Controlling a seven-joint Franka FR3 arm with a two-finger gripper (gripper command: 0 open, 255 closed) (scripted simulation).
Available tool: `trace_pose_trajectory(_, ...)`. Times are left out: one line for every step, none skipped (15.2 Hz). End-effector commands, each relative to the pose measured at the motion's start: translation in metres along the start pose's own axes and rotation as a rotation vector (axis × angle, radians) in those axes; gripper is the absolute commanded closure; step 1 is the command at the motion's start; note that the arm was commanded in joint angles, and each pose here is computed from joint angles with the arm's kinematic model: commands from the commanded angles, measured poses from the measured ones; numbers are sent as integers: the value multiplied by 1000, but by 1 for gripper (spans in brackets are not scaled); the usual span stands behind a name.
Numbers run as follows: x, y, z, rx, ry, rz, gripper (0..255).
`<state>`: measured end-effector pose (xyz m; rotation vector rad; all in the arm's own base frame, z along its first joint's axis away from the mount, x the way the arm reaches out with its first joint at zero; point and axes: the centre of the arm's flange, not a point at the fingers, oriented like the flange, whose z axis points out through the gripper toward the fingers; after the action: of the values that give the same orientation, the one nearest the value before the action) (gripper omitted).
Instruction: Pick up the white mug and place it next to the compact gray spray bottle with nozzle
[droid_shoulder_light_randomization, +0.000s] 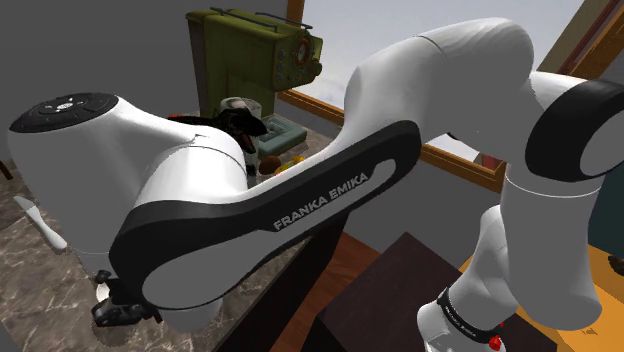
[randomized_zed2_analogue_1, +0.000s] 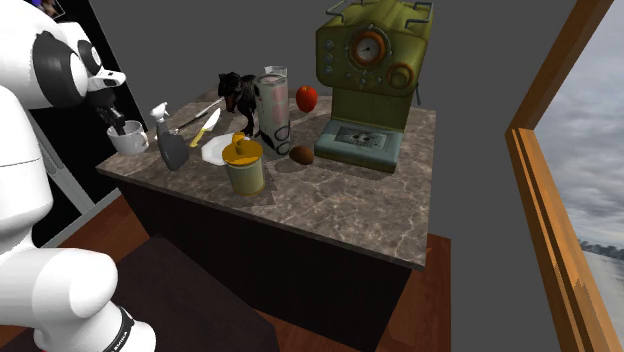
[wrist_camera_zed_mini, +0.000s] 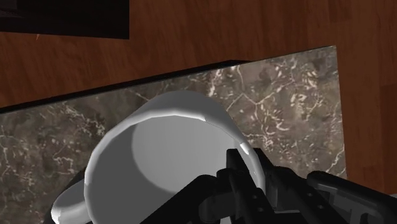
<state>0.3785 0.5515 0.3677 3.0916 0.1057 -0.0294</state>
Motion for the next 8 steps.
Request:
trace_pose_trajectory(1, 0, 11, 0, 0, 0, 255)
trace_pose_trajectory(1, 0, 16, 0, 0, 0, 255)
trace_pose_trajectory(1, -1, 22, 0, 0, 0, 255)
trace_pose_trajectory(1, -1, 27, 0, 0, 0, 255)
trace_pose_trajectory(1, -1, 32, 0, 0, 0, 255)
trace_pose_trajectory(1, -1, 37, 0, 0, 0, 255)
trace_pose_trajectory(1, -2, 43, 0, 0, 0, 255)
trace_pose_trajectory(1, -2, 48, 0, 0, 0, 255)
